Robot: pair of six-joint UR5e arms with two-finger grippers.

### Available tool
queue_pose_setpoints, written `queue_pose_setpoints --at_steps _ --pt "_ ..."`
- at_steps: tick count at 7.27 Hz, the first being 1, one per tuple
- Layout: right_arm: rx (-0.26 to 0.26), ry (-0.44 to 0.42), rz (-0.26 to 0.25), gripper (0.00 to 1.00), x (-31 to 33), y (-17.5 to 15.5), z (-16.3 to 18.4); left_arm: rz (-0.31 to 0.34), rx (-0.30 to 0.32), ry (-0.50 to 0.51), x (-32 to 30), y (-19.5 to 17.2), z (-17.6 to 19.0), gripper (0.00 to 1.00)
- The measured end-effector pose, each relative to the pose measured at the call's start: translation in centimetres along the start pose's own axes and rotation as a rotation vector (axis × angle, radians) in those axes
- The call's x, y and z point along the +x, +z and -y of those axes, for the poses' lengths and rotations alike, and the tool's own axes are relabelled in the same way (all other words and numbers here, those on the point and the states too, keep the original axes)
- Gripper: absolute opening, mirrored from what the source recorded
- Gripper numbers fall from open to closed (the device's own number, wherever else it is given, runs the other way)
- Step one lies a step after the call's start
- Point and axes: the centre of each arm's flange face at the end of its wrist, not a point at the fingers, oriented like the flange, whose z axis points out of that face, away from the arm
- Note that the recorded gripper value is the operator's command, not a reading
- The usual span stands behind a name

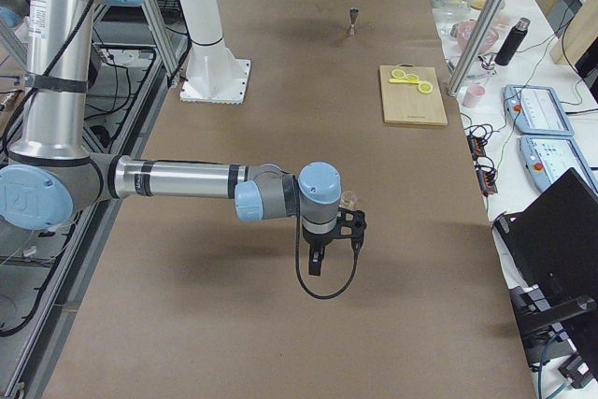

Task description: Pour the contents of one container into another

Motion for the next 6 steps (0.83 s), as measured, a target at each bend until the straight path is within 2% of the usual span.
queue_pose_setpoints --at_steps 2,3,4,6 --pt "-0.002 0.001 -0.002 1.00 0.2 0.1 0.0 -0.008 -0.125 -0.052 -4.9 -2.9 0.9 0.97" --pt "-0.002 0.001 -0.003 1.00 0.2 0.2 0.0 0.001 -0.170 -0.021 -7.2 -3.3 0.5 0.97" --pt "-0.003 0.001 -0.004 1.00 0.2 0.2 0.0 0.000 -0.210 -0.015 -9.4 -3.0 -0.5 0.97" --pt "-0.011 0.006 -0.007 1.00 0.6 0.7 -0.1 -0.060 -0.261 -0.099 -14.2 -3.1 -5.0 0.97"
